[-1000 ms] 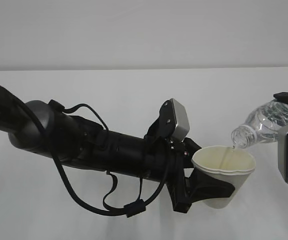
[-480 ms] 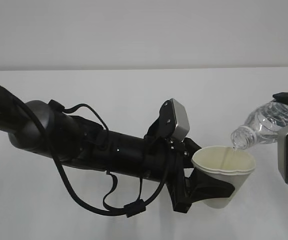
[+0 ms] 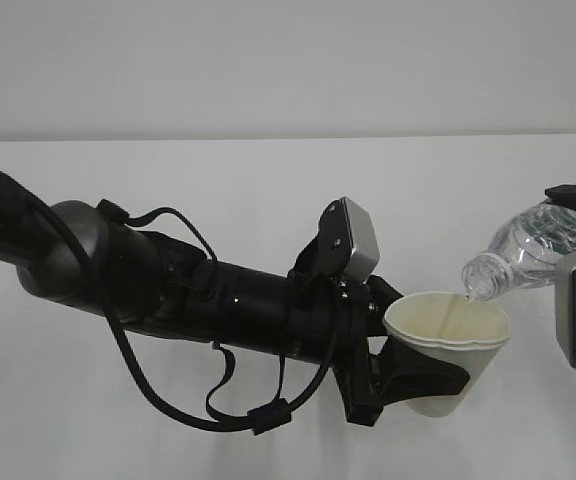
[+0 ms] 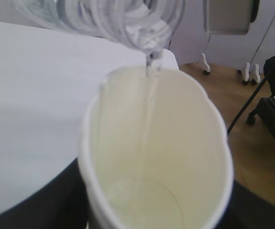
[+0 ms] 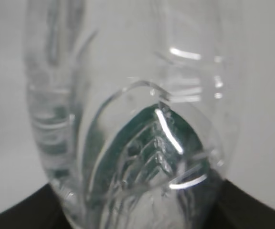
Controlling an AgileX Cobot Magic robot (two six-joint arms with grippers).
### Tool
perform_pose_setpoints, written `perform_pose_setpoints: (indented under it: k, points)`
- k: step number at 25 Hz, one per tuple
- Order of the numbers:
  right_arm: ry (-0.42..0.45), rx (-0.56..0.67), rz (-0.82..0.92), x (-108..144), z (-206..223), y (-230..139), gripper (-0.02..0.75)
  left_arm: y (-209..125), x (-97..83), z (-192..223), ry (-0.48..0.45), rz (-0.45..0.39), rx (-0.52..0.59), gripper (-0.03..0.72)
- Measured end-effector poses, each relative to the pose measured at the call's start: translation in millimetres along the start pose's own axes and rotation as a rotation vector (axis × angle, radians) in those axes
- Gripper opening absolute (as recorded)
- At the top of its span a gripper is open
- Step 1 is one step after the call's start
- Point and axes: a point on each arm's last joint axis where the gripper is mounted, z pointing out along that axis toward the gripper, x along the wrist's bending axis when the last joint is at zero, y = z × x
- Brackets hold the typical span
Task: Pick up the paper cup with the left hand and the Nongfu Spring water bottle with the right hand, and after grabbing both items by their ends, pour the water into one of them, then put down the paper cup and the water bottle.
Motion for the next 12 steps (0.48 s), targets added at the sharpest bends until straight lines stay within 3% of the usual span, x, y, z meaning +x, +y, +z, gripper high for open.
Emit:
perform_pose_setpoints:
  k: [12]
  points:
    - [0.0, 0.0, -0.002, 0.0, 0.0, 0.0, 0.403, 0.0, 0.0, 0.0, 0.0, 0.0, 0.0, 0.428]
